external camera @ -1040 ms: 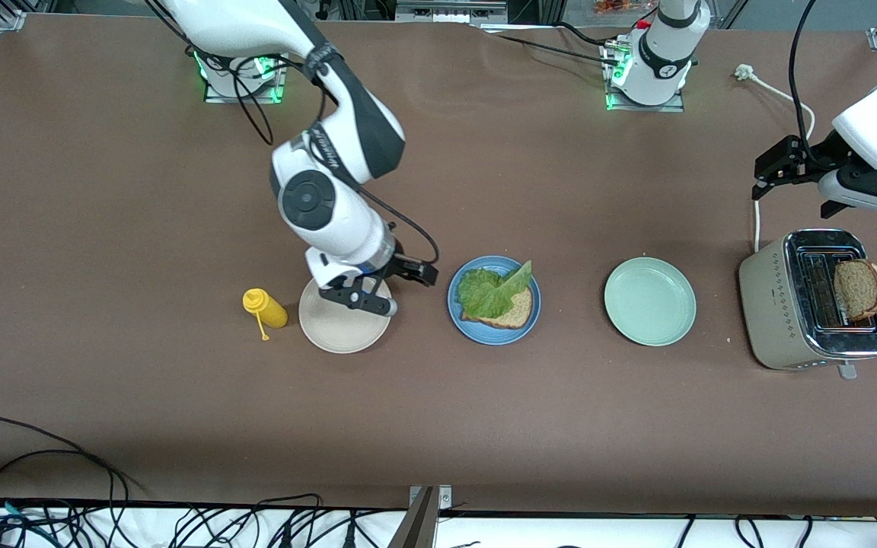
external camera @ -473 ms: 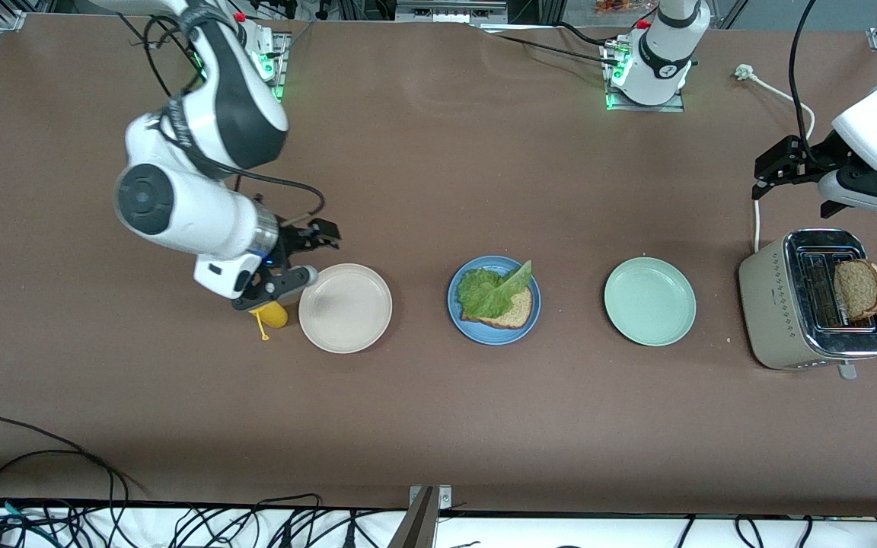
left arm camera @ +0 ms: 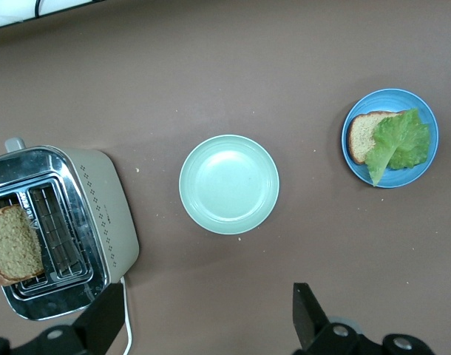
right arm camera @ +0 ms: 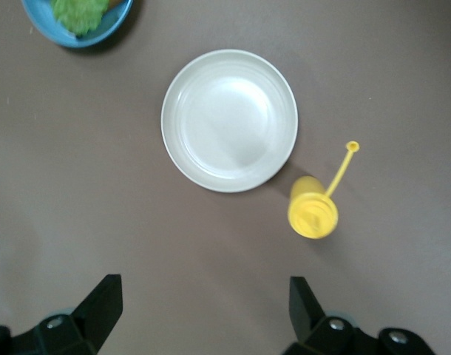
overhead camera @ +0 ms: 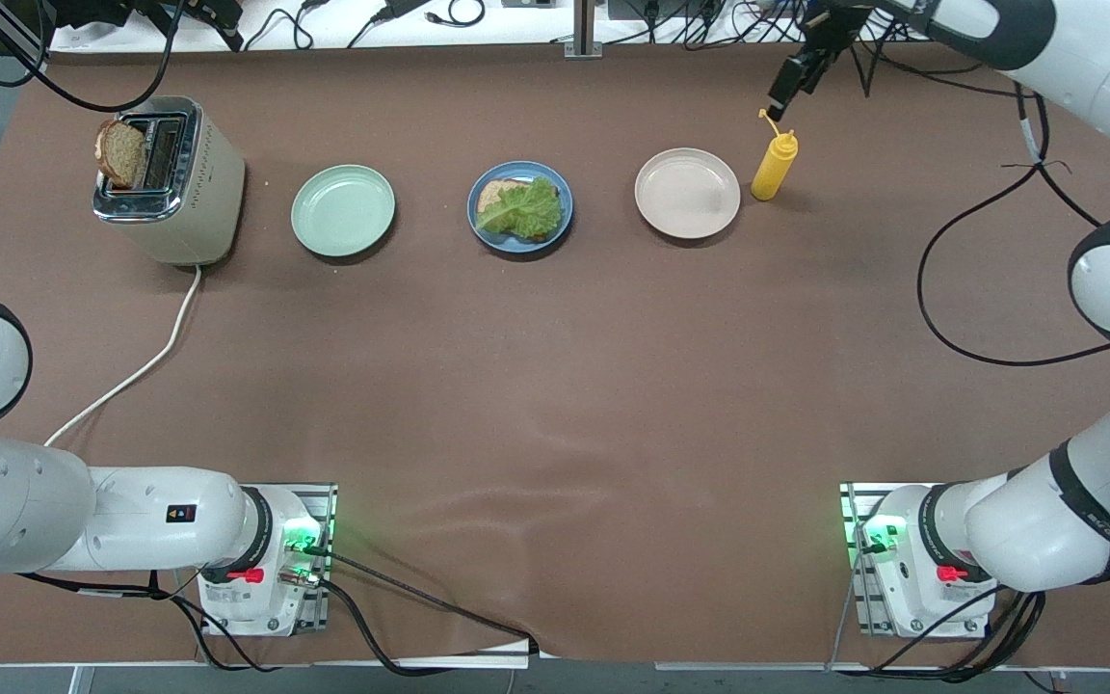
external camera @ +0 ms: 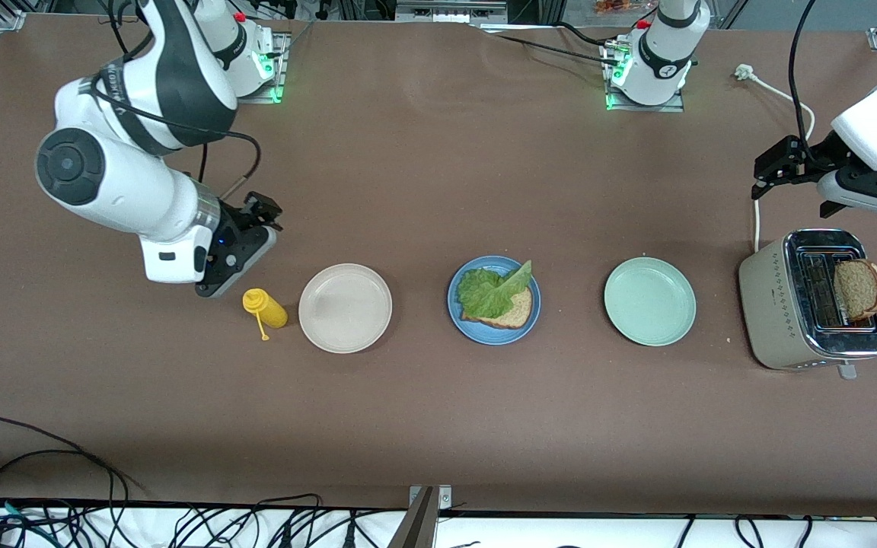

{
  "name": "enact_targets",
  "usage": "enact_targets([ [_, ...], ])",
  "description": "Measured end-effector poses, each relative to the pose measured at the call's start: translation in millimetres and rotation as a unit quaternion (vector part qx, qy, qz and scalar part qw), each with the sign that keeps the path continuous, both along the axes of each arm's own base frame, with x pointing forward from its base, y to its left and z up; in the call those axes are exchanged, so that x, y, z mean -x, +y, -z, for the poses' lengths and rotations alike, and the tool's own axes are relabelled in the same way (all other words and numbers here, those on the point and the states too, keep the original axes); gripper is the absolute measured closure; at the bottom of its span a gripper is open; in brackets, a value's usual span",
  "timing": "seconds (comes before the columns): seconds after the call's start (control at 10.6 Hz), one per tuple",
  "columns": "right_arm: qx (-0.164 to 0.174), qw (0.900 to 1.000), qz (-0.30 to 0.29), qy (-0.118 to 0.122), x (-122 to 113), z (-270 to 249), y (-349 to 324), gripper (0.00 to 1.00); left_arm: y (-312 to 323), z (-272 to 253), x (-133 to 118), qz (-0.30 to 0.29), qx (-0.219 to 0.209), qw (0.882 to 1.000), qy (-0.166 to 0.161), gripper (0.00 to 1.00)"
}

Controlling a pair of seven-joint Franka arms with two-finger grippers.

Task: Make sandwich in blue plate with both arms
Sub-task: 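Move the right gripper beside the yellow mustard bottle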

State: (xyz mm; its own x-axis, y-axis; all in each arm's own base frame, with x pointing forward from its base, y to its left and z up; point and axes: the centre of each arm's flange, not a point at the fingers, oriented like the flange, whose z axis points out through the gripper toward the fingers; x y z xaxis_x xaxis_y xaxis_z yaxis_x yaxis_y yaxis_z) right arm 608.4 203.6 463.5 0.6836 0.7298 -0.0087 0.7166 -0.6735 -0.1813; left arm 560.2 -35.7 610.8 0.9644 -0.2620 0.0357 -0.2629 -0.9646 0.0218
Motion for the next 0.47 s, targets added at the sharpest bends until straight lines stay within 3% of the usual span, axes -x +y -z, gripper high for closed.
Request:
enact_targets([
  [0.19,-0.019,0.998,-0.061,-0.01,-6.2,-2.7,-49.1,0.0,0.1,0.0,0.0,0.0,0.0,1.0,0.0,0.0],
  [0.47,-0.03,0.995,-0.095,-0.01,-9.1,2.8,-73.7,0.0,0.2,0.2,0.0,0.0,0.0,1.0,0.001,0.0],
])
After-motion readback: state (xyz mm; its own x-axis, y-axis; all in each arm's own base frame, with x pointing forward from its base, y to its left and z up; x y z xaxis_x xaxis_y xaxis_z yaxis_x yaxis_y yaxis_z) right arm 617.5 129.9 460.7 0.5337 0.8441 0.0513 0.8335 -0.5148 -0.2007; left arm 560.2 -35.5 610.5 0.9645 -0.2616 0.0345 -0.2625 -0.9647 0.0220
